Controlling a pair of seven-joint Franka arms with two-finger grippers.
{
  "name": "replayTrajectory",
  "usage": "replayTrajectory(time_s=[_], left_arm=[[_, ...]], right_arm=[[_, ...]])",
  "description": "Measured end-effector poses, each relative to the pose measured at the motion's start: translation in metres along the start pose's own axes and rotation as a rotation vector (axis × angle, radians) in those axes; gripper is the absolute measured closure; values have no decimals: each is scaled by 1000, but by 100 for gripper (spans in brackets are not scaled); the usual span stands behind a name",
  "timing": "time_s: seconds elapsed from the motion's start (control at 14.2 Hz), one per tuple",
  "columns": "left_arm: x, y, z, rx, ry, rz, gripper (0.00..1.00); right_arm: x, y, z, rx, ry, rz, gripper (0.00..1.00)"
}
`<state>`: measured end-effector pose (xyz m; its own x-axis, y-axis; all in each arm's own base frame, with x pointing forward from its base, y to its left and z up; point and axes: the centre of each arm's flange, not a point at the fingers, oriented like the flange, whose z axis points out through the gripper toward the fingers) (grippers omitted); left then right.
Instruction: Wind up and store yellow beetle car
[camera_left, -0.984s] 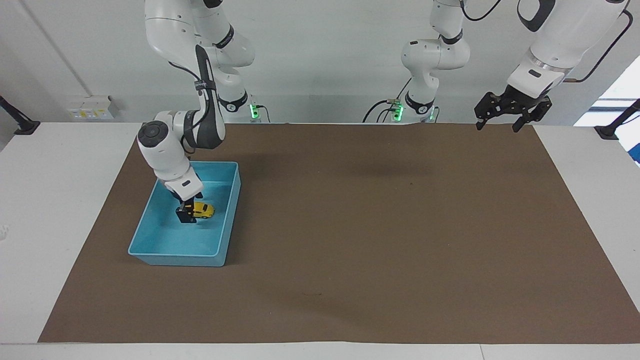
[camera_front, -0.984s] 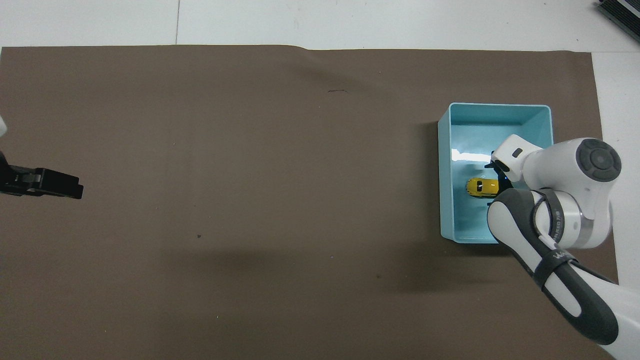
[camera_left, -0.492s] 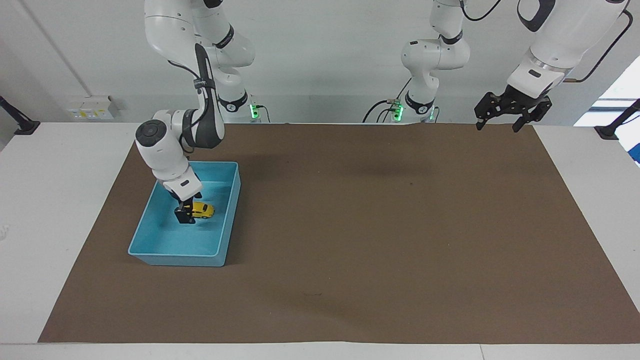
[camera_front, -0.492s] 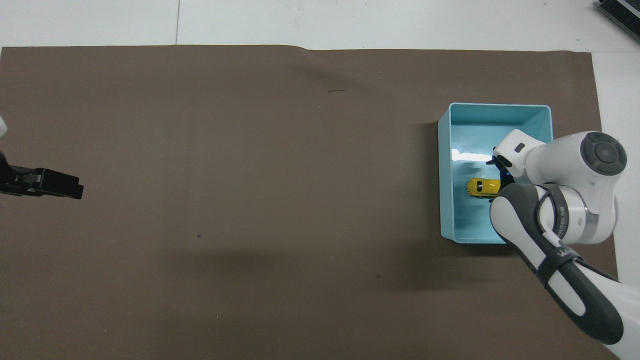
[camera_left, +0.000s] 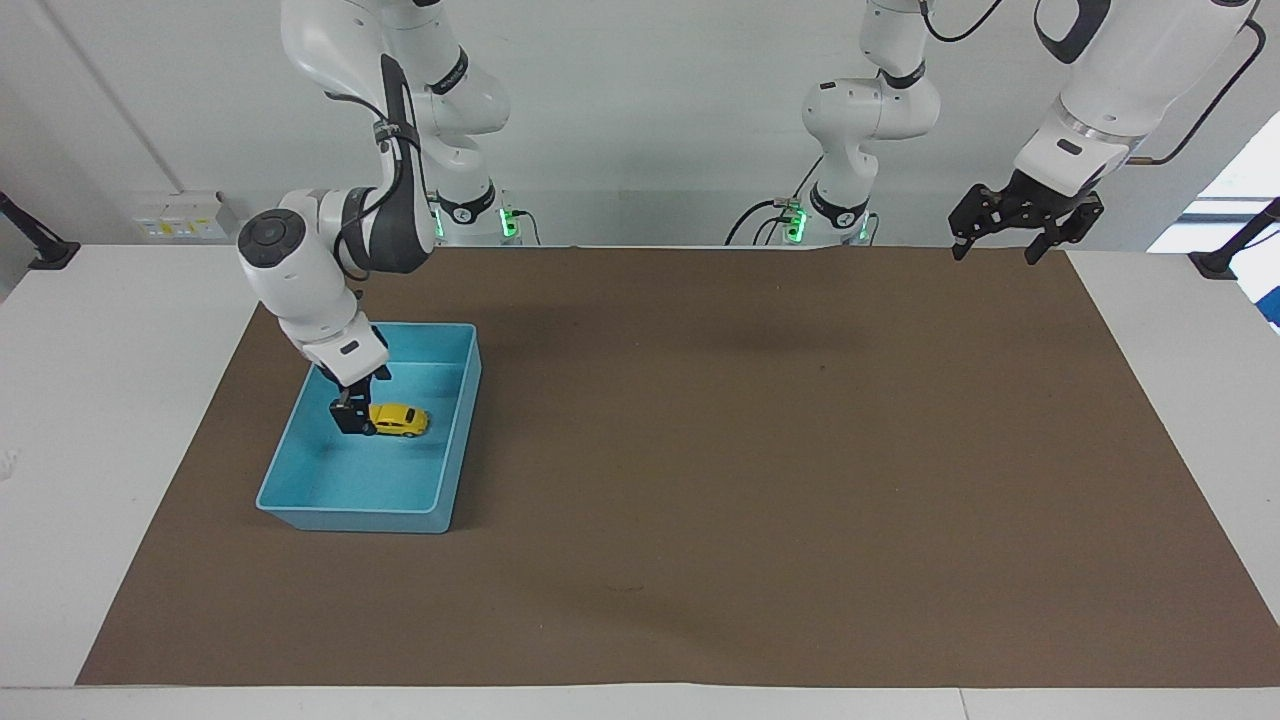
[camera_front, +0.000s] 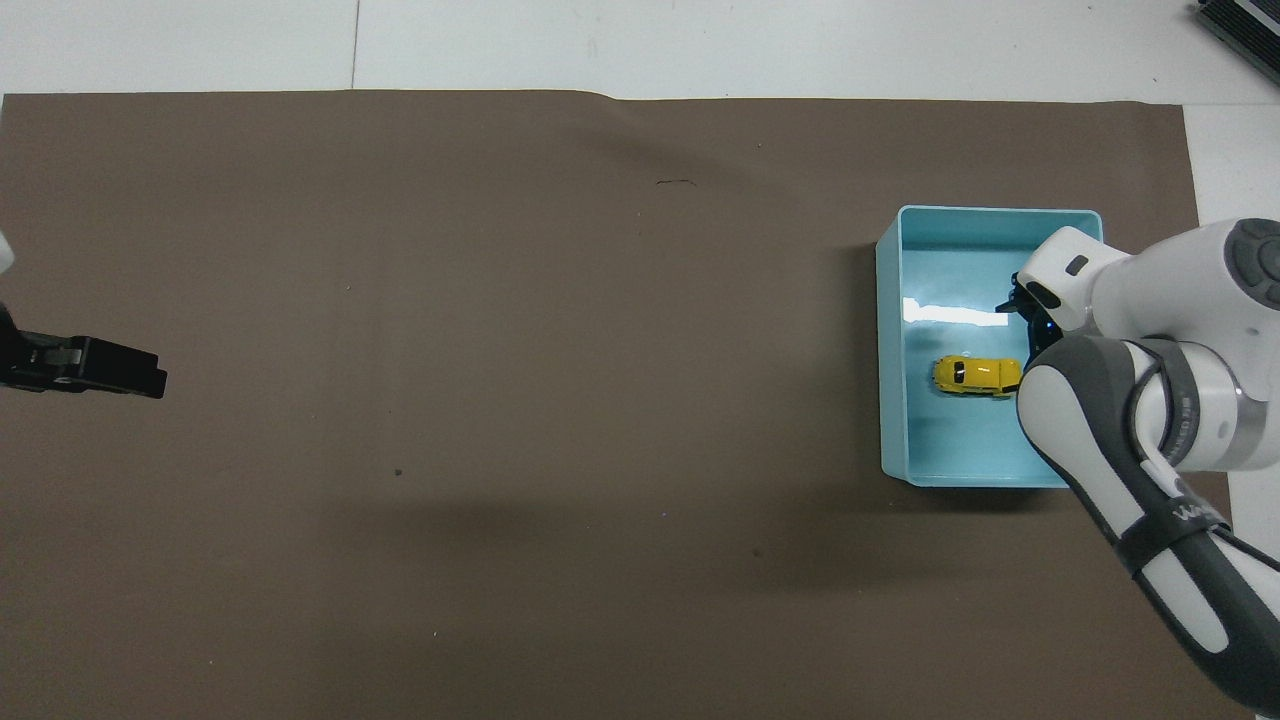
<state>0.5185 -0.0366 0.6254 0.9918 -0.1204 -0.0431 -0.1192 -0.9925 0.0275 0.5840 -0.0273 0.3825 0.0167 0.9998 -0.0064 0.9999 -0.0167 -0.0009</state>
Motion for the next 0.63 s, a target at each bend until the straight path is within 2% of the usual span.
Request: replayTrajectory(time_s=[0.63], left_arm=[[0, 0, 0, 0, 0, 0, 0]], right_arm=[[6, 10, -60, 17, 44, 14, 0]])
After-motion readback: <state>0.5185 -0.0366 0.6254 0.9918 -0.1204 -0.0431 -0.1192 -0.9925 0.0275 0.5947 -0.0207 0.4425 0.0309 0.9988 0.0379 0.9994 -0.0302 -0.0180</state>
